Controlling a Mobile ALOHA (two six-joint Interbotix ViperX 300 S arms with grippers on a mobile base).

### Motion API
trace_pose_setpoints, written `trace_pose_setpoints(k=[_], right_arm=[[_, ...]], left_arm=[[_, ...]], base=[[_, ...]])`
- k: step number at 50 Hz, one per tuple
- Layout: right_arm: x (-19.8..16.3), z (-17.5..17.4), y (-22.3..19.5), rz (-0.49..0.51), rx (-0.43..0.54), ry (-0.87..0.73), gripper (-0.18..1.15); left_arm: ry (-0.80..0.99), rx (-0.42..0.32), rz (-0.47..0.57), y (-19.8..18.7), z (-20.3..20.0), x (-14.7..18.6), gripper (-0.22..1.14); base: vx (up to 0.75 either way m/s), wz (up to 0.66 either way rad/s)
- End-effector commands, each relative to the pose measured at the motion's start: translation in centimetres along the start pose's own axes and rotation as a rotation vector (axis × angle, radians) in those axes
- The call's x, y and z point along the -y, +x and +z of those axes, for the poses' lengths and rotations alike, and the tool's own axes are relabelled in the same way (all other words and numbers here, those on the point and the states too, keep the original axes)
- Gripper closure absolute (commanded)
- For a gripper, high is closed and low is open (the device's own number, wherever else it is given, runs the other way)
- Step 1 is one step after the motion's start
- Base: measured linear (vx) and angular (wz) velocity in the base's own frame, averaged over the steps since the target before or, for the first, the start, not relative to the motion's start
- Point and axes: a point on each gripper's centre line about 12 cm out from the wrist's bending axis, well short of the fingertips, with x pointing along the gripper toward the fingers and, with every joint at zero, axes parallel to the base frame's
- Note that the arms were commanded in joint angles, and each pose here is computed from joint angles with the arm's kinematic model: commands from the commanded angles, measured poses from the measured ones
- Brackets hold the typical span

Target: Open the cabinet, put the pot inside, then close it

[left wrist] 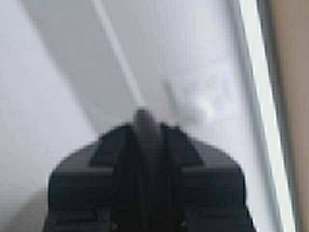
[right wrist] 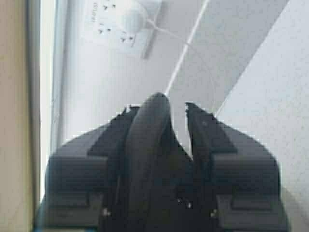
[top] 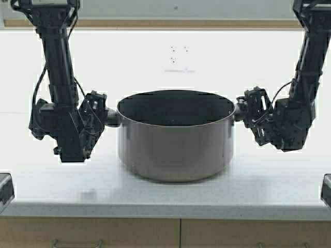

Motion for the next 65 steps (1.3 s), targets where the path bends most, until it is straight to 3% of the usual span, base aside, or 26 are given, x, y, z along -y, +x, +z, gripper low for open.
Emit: trace_pose_setpoints(k=[1,20,29,50,65], right_arm=[[-4.7,0.9,0.3,0.114,0.007,0.011,0.89],[-9.0,-1.5,-2.9,0.140,-0.051,0.041,0.89],[-11.4,-3.3,-3.9,0.155,-0.073,0.054,0.89],[-19.7,-4.9,-8.7,0.202,-0.040,0.087,0.89],[-24.7,-5.5,-11.3,0.280,-0.044,0.120,0.89]], left_arm=[[-0.011,0.012,-0.063,-0.2,1.1,3.4,0.89],[-0.009,0.015,-0.087,-1.2,2.9,6.8,0.89],[-0.014,-0.020,-0.121,-2.3,2.4,9.3,0.89],[-0.057,-0.031,-0.189,-6.9,3.3,17.1,0.89],[-0.080,-0.022,-0.169,-10.7,3.9,19.6,0.89]], base=[[0.01,-0.01],[0.00,0.00],[-0.01,0.00],[0.00,0.00],[0.00,-0.01]])
